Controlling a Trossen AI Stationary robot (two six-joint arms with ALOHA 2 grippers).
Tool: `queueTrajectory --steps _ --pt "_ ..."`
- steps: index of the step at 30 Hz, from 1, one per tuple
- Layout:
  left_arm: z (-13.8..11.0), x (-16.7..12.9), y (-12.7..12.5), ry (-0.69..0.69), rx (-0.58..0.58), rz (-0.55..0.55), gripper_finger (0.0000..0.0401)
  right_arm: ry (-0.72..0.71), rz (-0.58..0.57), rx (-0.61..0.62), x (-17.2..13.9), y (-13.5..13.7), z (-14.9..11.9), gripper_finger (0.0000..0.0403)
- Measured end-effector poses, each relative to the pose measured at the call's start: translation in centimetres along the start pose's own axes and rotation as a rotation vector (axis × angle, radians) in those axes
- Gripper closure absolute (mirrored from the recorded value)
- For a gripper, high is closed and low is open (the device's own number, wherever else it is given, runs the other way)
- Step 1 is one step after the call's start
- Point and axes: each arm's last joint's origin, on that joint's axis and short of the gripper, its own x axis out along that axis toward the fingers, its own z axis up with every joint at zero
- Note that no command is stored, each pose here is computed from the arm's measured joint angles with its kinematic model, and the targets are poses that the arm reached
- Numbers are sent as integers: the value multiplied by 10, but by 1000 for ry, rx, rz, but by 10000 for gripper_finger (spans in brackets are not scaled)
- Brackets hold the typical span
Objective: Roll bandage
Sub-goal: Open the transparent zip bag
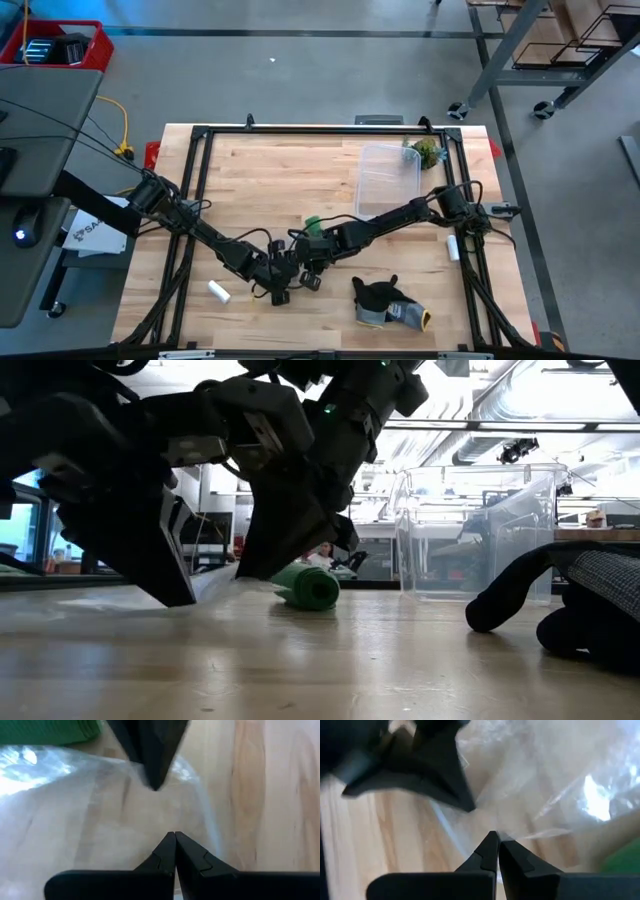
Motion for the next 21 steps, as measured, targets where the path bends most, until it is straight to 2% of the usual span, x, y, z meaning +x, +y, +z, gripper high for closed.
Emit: queueTrajectory --steps 8,15,21 --pt "-5 7 6 50 120 4 401 41 -11 53 8 2 -9 403" --pt "-7 -4 8 65 146 31 401 40 -42 67 12 1 -11 403" --pt "-9 9 6 53 122 8 401 52 -39 113 21 -1 -14 403"
